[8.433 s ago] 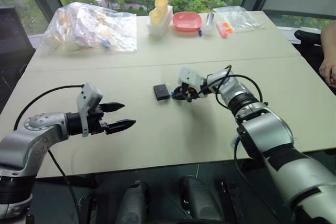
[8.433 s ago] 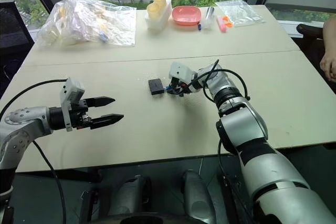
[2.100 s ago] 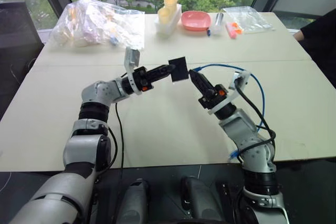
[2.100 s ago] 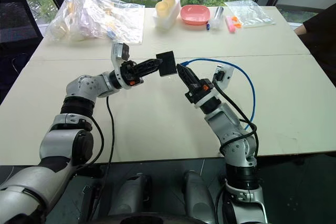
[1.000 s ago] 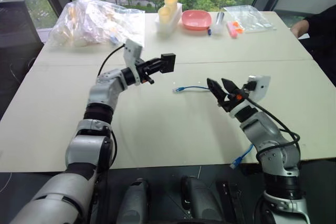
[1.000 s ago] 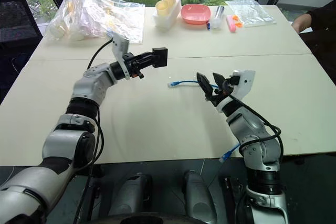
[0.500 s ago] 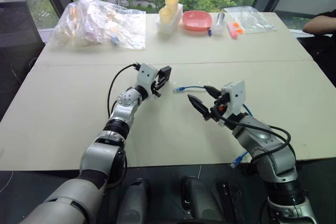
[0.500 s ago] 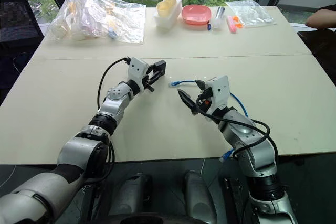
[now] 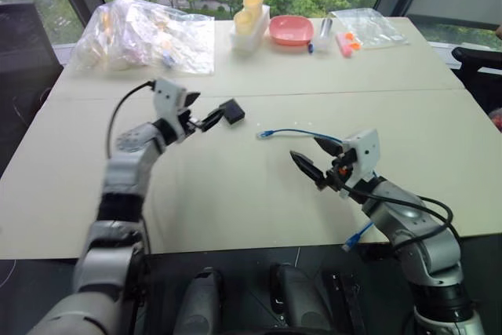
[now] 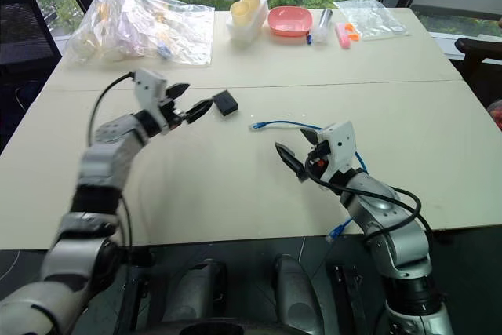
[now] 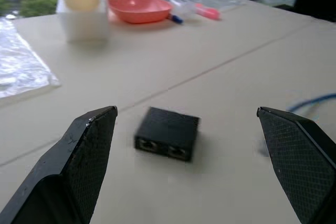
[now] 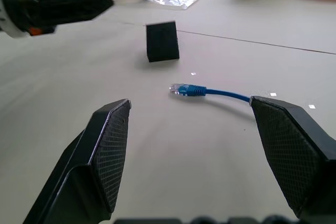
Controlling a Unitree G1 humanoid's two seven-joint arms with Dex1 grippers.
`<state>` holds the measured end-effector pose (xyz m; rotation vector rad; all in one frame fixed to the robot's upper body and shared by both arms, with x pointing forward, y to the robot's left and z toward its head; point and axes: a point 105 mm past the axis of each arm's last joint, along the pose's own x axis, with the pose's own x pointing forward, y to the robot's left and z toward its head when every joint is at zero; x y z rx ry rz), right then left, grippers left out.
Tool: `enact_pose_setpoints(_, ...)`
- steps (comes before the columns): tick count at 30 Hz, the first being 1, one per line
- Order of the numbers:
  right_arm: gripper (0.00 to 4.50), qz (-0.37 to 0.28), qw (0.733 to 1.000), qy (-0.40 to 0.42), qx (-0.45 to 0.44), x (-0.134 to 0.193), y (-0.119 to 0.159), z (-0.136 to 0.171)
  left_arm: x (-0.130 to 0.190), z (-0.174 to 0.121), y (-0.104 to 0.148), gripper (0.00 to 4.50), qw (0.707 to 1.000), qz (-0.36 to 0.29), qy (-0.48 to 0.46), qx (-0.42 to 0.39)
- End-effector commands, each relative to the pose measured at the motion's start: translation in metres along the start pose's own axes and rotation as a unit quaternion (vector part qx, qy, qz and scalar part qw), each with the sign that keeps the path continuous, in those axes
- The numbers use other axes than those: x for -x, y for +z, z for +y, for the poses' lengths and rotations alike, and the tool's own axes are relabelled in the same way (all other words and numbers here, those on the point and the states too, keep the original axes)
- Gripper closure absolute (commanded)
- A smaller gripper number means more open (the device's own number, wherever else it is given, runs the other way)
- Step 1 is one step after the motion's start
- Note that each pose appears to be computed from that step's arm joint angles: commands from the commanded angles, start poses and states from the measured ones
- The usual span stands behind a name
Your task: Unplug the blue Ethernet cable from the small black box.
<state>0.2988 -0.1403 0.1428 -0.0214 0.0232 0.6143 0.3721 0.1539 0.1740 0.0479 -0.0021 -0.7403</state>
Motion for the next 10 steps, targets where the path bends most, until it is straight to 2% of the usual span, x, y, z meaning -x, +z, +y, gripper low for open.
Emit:
enact_pose_setpoints(1, 0.71, -0.017, 1.000, -0.003, 0.018, 0.004, 0.010, -0.006, 0.027, -0.021, 0.012, 0.10, 0.998, 0.012, -0.052, 0.029)
enact_pose_setpoints(6, 0.71, -0.010, 1.000, 0.006, 0.016, 0.001, 0.004, -0.008, 0.058, -0.031, -0.013, 0.10, 0.995, 0.068, -0.051, 0.049)
enact_pose_setpoints(10, 0.71, -0.008, 1.000, 0.015, 0.019, 0.001, 0.005, -0.008, 0.074, -0.028, -0.025, 0.10, 0.995, 0.080, -0.017, 0.049)
